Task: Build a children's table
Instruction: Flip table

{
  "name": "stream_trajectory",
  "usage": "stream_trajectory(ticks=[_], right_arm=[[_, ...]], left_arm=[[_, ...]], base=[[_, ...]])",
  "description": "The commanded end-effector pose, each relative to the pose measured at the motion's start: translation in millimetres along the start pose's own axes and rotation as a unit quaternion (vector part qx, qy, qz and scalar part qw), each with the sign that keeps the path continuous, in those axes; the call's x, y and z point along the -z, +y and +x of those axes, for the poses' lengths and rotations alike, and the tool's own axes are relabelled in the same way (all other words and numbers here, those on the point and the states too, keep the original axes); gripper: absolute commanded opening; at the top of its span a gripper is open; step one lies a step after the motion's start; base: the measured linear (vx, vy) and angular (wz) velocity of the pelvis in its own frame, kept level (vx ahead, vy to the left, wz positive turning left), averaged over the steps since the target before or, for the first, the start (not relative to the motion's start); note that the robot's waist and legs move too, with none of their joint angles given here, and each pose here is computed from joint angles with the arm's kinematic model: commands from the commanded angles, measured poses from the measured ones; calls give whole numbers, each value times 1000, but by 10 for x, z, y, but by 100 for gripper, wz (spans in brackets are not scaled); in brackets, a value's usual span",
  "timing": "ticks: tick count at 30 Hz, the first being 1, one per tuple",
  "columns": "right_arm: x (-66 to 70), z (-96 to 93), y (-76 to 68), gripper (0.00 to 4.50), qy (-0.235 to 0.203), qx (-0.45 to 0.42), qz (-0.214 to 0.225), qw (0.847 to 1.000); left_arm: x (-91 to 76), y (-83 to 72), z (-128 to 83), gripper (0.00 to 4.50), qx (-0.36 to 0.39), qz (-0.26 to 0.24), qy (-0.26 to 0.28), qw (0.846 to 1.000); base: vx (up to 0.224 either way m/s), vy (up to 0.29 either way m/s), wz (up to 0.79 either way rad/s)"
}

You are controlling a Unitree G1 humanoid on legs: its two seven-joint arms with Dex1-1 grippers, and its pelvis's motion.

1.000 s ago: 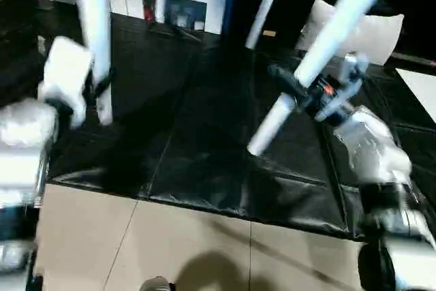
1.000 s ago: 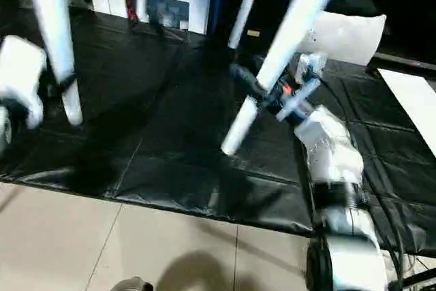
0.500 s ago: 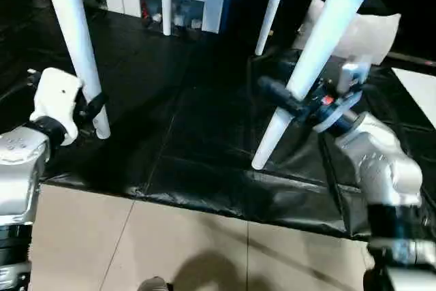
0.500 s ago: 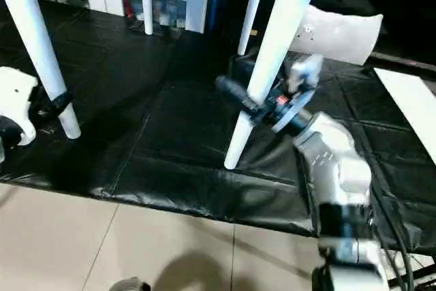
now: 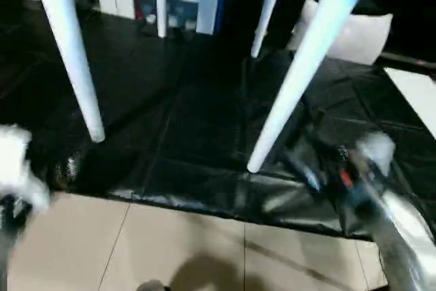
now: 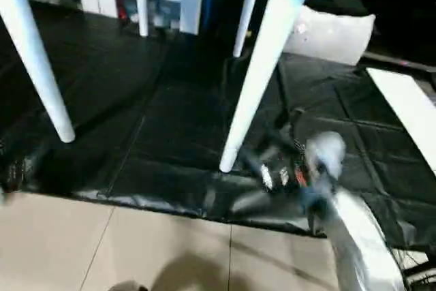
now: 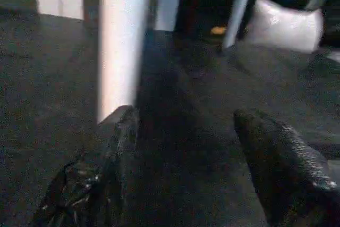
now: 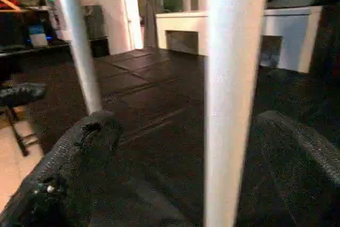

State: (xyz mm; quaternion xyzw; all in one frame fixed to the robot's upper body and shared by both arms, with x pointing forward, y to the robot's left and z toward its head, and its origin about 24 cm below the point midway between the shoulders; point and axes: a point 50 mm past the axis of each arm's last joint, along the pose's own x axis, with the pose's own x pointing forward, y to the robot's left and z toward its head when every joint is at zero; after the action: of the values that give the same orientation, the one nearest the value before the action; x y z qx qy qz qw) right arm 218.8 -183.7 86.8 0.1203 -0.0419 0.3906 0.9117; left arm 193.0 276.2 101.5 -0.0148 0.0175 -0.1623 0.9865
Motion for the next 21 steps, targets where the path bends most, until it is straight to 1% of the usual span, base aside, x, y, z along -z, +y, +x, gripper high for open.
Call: stream_trajectory(ticks=[1, 2, 3, 4, 5, 6, 7, 8, 9, 11, 12, 13, 14, 15, 16, 17, 18, 19, 20, 21], right_arm=[[-66, -5, 122, 450, 2, -31, 9, 999], [-44, -16, 181, 450, 10, -42, 21, 999], [42, -37, 284, 450, 37, -79, 42, 995], [126, -56, 348, 450, 64, -109, 50, 991], [136, -59, 355, 450, 67, -113, 51, 990], [265, -87, 415, 450, 104, -155, 68, 980], [387, -117, 455, 450, 139, -187, 81, 969], [530, -148, 490, 450, 184, -226, 83, 953], [619, -153, 499, 450, 209, -244, 77, 944], [746, -154, 504, 450, 243, -261, 74, 931], [821, -148, 499, 450, 257, -264, 74, 927], [876, -139, 492, 450, 267, -264, 74, 924], [990, -131, 486, 450, 286, -263, 74, 918], [1052, -127, 485, 450, 298, -263, 73, 915], [1185, -128, 480, 450, 317, -256, 76, 910], [1185, -128, 480, 450, 317, -256, 76, 910], [1265, -129, 481, 450, 329, -252, 79, 907], [1365, -140, 474, 450, 344, -240, 80, 904], [1432, -147, 468, 450, 354, -228, 82, 903], [1556, -164, 455, 450, 372, -200, 89, 902]], left_arm=[[-50, -257, 5, 348, 71, -25, -12, 997], [-32, -353, -22, 364, 96, -41, -8, 995], [26, -518, -63, 374, 145, -65, 13, 987], [83, -631, -88, 374, 181, -79, 34, 980], [90, -644, -92, 383, 185, -80, 36, 979], [213, -777, -118, 392, 238, -94, 75, 964], [354, -871, -148, 400, 277, -94, 117, 949], [566, -933, -203, 400, 318, -78, 179, 928], [677, -928, -199, 408, 319, -78, 201, 923], [829, -914, -174, 415, 314, -73, 225, 919], [915, -909, -164, 438, 314, -62, 240, 917], [978, -907, -163, 438, 315, -58, 253, 913], [1102, -893, -152, 446, 306, -48, 273, 911], [1169, -886, -147, 446, 301, -44, 284, 909], [1333, -857, -132, 446, 266, -50, 312, 911], [1333, -857, -132, 446, 266, -50, 312, 911], [1433, -840, -125, 446, 243, -54, 331, 910], [1536, -848, -132, 446, 234, -64, 345, 907], [1612, -847, -138, 446, 222, -68, 360, 904], [1764, -834, -155, 446, 190, -71, 395, 896]], base=[[0, 0, 0], [0, 0, 0], [0, 0, 0], [0, 0, 0], [0, 0, 0], [-46, 59, -14], [-46, 59, -14], [-60, 62, -13], [-91, 61, -14], [-112, 47, -8], [-93, -47, 9], [-93, -47, 9], [-37, -66, -7], [35, 47, -40], [35, 47, -40], [-25, 75, -18], [-113, 5, 14], [-113, 5, 14], [-55, -9, 8], [-61, -12, -2]])
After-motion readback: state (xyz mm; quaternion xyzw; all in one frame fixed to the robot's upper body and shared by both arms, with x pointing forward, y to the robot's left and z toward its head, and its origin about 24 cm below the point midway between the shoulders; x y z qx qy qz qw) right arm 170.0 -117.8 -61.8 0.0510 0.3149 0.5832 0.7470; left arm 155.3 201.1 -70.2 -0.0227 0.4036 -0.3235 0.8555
